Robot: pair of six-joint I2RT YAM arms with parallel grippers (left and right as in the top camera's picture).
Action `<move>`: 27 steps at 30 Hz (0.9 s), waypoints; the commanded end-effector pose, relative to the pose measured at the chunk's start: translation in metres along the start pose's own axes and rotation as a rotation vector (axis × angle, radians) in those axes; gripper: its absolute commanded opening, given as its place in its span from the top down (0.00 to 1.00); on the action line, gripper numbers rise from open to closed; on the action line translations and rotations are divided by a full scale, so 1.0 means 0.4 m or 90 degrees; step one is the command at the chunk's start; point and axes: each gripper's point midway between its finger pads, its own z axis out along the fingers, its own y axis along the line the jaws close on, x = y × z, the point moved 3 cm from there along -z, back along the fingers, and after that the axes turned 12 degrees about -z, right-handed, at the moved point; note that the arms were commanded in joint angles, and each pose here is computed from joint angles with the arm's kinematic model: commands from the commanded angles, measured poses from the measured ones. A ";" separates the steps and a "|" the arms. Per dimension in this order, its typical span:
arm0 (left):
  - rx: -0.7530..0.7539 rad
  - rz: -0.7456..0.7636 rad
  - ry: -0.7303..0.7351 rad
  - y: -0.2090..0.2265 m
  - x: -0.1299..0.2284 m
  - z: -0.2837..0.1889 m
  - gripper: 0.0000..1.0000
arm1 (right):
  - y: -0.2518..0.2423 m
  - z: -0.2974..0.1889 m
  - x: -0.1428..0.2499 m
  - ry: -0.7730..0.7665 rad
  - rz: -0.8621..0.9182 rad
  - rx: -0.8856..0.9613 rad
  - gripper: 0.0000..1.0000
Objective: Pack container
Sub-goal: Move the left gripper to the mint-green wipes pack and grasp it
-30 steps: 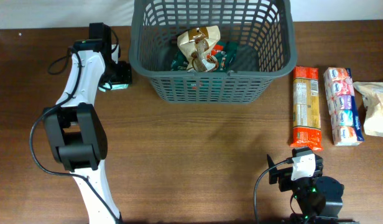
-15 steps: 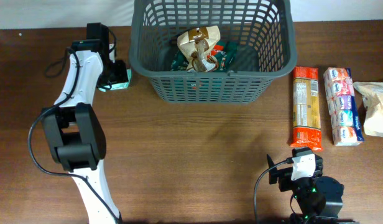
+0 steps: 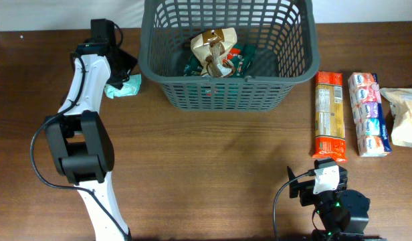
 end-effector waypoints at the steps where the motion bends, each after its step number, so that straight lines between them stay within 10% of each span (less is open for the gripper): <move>1: -0.014 -0.164 -0.014 0.012 -0.007 0.024 0.44 | 0.006 0.001 0.001 -0.003 0.006 -0.007 0.01; 6: -0.024 -0.202 -0.027 0.021 -0.013 0.036 0.17 | 0.006 0.001 0.001 -0.003 0.006 -0.007 0.01; 27: -0.116 -0.200 -0.038 0.106 -0.002 0.142 0.16 | 0.006 0.001 0.001 -0.003 0.006 -0.007 0.01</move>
